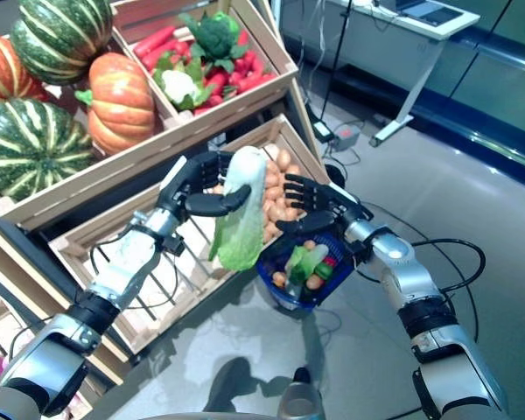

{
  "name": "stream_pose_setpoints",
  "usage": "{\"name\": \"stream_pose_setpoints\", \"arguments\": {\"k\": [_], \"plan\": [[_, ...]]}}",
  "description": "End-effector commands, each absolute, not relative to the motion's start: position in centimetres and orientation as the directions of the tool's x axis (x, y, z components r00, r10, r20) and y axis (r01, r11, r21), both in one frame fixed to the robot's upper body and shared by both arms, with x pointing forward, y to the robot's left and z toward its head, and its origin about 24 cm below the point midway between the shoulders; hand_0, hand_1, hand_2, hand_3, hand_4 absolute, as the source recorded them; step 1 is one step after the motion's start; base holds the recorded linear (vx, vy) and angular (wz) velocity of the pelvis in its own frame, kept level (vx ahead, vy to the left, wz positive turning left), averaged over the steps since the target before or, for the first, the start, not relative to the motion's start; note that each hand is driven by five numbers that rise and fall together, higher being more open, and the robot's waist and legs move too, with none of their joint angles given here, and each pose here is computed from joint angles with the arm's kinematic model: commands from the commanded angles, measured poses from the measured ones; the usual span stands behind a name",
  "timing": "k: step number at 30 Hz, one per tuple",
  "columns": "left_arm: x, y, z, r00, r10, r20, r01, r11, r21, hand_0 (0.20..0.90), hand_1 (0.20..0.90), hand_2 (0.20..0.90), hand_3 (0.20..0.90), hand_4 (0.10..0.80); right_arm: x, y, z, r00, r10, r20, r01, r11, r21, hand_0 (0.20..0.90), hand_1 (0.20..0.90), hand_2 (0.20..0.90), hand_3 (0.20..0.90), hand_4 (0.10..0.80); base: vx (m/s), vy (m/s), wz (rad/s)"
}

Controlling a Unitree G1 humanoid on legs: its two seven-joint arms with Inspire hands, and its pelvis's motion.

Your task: Put vegetables into the basket

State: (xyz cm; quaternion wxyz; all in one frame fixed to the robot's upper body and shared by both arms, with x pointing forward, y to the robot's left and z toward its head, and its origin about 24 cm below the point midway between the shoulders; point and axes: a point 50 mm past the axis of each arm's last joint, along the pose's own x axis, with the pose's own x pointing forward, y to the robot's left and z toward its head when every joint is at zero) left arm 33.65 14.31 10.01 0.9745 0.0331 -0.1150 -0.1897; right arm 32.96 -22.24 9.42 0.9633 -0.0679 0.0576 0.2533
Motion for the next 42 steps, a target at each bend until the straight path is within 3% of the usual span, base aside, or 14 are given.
{"name": "stream_pose_setpoints", "arguments": {"k": [1,9,25,42], "plan": [[33.8,15.7,13.8,0.857,-0.313,0.410,0.353,0.935,-0.023,0.300,0.300,0.300,0.300,0.400,33.2,-20.5,11.6,0.799,0.601,-0.018,-0.600,0.796,-0.081,0.900,0.900,0.900,0.900,0.800,0.004,0.036,-0.02],[33.5,15.3,12.6,0.853,-0.345,0.392,0.419,0.900,-0.118,0.300,0.300,0.300,0.300,0.400,32.6,-20.0,10.0,0.685,0.723,-0.094,-0.715,0.691,0.103,0.900,0.900,0.900,0.900,0.800,0.005,0.006,0.02],[32.1,12.7,10.7,0.741,-0.593,0.316,0.635,0.771,-0.043,0.300,0.300,0.300,0.300,0.400,31.0,-16.3,7.6,0.406,0.909,-0.095,-0.804,0.404,0.437,0.900,0.900,0.900,0.900,0.800,0.021,-0.003,0.03],[30.4,9.6,9.0,0.613,-0.718,0.328,0.784,0.605,-0.141,0.300,0.300,0.300,0.300,0.400,32.1,-13.9,7.7,0.390,0.918,-0.069,-0.755,0.361,0.547,0.900,0.900,0.900,0.900,0.800,0.015,0.002,0.03]]}}
